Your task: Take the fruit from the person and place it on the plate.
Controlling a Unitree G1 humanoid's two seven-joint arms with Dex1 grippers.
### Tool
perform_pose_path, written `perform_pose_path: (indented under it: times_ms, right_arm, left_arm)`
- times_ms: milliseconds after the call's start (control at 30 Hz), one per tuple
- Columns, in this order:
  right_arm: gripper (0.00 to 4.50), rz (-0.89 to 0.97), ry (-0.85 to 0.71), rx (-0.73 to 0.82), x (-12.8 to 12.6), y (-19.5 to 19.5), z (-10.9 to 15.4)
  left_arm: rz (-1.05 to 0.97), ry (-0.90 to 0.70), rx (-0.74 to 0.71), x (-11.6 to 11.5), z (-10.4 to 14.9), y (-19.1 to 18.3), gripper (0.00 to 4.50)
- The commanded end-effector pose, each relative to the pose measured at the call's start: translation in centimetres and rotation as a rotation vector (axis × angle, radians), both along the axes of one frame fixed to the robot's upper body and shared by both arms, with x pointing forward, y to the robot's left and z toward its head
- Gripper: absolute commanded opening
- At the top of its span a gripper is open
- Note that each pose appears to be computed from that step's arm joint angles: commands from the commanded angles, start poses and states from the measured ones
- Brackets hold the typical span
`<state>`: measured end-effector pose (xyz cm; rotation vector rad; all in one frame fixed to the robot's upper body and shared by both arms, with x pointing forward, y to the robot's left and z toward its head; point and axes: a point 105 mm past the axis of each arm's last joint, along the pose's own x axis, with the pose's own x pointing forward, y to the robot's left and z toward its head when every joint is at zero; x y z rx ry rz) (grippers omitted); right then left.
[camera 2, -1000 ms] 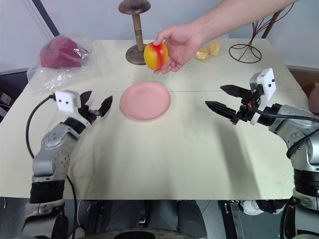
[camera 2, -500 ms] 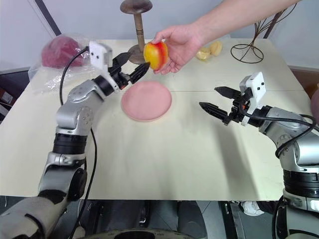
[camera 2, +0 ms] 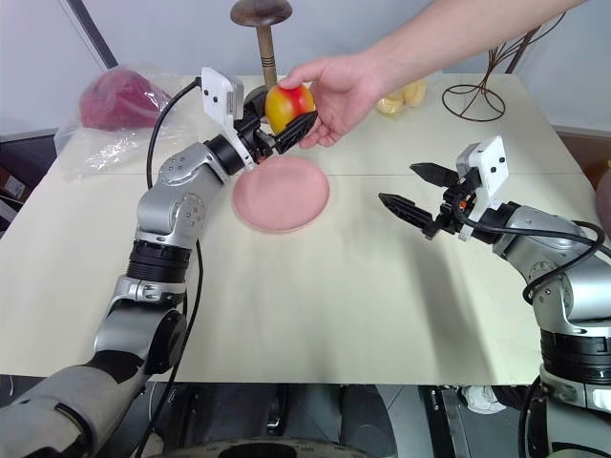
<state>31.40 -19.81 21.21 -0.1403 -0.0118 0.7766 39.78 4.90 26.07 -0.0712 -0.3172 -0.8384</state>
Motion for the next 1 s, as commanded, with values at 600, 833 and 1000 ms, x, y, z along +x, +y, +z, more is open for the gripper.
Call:
perform_pose_path:
  times_ms: [600,833,1000]
  right_arm:
    - [4.5,-0.003,-0.06,0.019,0.0,0.0,1.2]
    - [4.5,0.002,-0.061,0.023,0.2,0.3,1.2]
    - [4.5,0.002,-0.061,0.023,0.2,0.3,1.1]
  left_arm:
    - [0.101,0.151,0.227,-1.4,-4.9,3.1,3.24]
    - [0.139,0.206,0.254,-0.9,-8.4,2.1,3.74]
    - [0.138,0.208,0.219,-0.7,-8.3,1.7,4.44]
